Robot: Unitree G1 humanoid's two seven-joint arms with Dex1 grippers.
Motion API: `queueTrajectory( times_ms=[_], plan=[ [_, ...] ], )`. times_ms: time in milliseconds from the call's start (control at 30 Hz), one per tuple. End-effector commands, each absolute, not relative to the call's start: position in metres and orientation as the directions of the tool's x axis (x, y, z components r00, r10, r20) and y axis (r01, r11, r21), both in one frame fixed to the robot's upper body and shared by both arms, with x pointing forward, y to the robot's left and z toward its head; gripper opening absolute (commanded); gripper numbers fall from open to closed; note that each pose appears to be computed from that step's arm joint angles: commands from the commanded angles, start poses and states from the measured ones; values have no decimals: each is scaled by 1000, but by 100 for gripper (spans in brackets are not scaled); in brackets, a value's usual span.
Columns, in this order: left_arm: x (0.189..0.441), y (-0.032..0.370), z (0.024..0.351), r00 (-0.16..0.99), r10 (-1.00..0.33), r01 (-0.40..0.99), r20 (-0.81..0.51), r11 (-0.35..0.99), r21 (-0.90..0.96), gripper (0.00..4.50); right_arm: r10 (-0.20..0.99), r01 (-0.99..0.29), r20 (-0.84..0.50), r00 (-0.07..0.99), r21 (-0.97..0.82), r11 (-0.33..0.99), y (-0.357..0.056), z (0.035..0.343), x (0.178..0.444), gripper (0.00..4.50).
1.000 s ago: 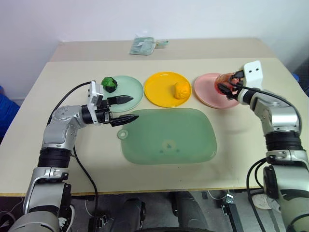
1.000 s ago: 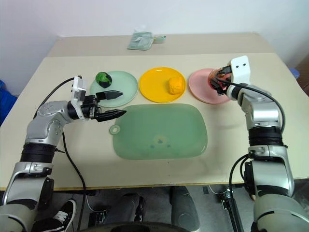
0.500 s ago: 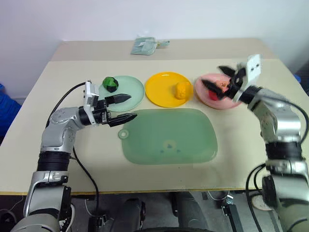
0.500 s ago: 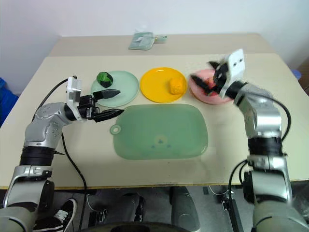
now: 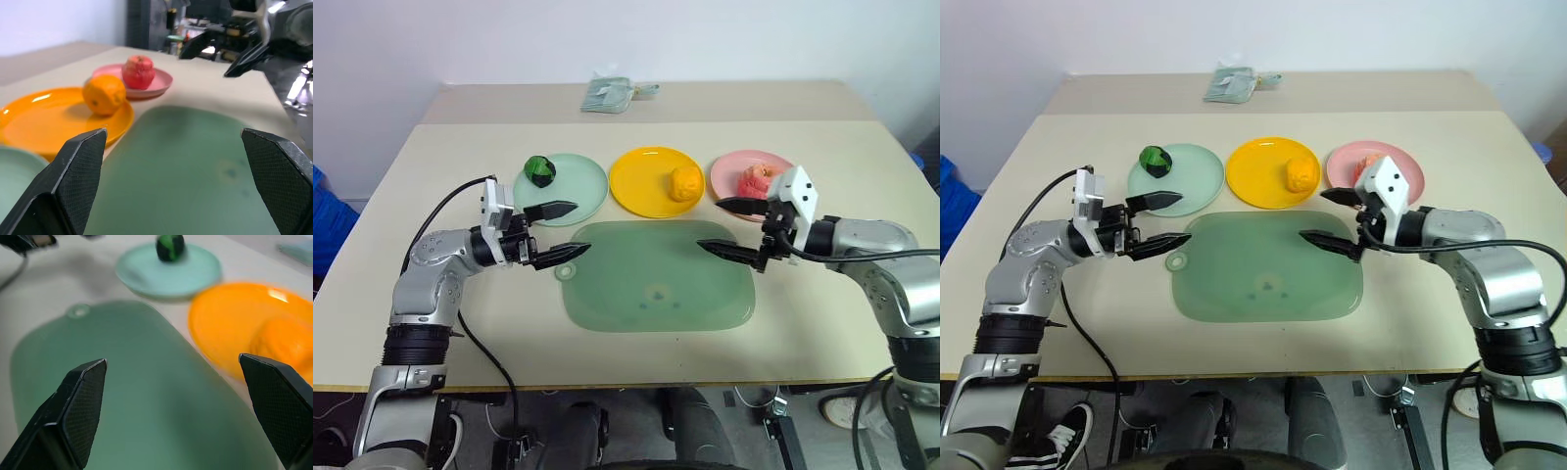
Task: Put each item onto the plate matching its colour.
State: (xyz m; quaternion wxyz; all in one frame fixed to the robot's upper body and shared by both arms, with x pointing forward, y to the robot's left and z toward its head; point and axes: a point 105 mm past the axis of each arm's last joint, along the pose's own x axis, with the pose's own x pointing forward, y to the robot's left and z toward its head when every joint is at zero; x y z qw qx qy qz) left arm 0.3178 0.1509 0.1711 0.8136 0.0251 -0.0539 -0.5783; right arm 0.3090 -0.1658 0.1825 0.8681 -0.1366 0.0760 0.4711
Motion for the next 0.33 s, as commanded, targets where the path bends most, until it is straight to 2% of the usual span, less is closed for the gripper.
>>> queueTrajectory(
  times_ms=[33, 333],
  plan=[
    [315, 143, 177, 307, -950, 940, 58, 312, 137, 450, 823, -850, -219, 525, -183, 494, -154, 196, 301, 440],
    [311, 145, 182, 369, -923, 912, 110, 383, 149, 450, 835, -856, -206, 510, -210, 472, -154, 219, 318, 440]
  ],
)
